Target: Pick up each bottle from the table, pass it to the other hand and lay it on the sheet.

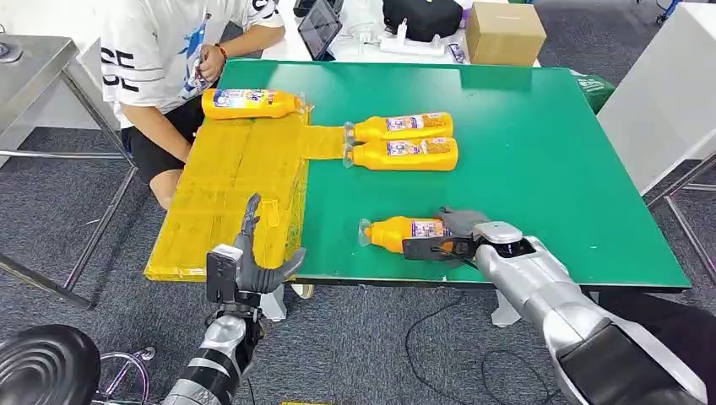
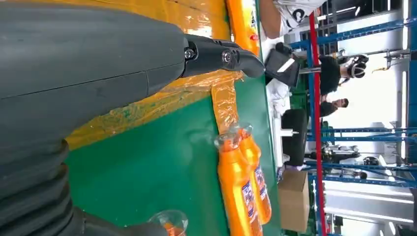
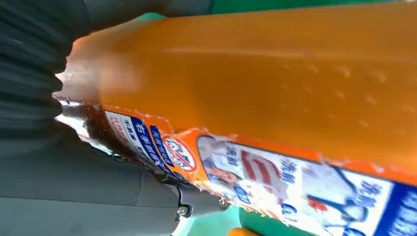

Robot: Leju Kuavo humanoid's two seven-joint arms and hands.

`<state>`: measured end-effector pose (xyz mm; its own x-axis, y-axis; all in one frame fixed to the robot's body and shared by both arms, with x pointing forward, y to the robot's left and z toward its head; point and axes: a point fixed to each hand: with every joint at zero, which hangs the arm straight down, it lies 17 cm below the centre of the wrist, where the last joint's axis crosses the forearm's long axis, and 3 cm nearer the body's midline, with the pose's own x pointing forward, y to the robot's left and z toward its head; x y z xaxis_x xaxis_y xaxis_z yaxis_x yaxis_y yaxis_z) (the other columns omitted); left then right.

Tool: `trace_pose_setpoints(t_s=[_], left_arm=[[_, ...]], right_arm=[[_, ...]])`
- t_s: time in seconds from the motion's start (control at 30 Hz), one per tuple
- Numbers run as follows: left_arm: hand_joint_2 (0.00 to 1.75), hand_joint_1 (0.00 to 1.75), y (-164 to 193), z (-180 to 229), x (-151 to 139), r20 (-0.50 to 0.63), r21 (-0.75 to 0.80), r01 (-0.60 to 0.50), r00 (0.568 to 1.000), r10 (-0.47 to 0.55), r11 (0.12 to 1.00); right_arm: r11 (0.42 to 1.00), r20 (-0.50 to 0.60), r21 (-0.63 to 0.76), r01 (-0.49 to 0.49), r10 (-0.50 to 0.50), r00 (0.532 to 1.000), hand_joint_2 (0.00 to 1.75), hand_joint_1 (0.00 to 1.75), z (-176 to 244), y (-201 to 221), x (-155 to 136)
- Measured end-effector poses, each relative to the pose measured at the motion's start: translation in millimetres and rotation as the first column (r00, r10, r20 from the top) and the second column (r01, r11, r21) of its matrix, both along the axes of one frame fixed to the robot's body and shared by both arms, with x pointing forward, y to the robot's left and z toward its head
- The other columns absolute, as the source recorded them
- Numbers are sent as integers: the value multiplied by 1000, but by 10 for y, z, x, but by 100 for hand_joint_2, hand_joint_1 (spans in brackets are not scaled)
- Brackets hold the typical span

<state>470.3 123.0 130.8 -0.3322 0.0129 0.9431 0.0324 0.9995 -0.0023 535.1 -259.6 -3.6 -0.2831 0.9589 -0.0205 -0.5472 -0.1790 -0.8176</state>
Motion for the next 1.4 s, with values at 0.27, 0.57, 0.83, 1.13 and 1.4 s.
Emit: trace_pose_setpoints(t_s=[0.27, 0.57, 0.83, 1.13, 1.4], left_arm=[[175, 0, 7, 2, -32, 4, -6, 0, 1000, 0, 1000], [175, 0, 57, -28, -112, -3, 2, -12, 1000, 12, 1000], [175, 0, 82, -14, -132, 0, 0, -20, 1000, 20, 1000], [175, 0, -45, 41, -156, -32, -113, 25, 999, -29, 993], [175, 0, -410, 281, -237, -26, -374, 233, 965, -261, 898]], right_arm=[[999, 83, 43, 4, -7, 997, 175, 175, 130, 39, 98], [925, 414, 379, -16, -154, 897, 175, 175, 846, 360, 160], [848, 484, 527, -54, -247, 839, 175, 175, 1246, 496, 50], [570, 699, 714, -406, -613, 368, 175, 175, 2833, 249, -660], [417, 599, 776, -474, -723, 345, 175, 175, 2752, 38, -1030]])
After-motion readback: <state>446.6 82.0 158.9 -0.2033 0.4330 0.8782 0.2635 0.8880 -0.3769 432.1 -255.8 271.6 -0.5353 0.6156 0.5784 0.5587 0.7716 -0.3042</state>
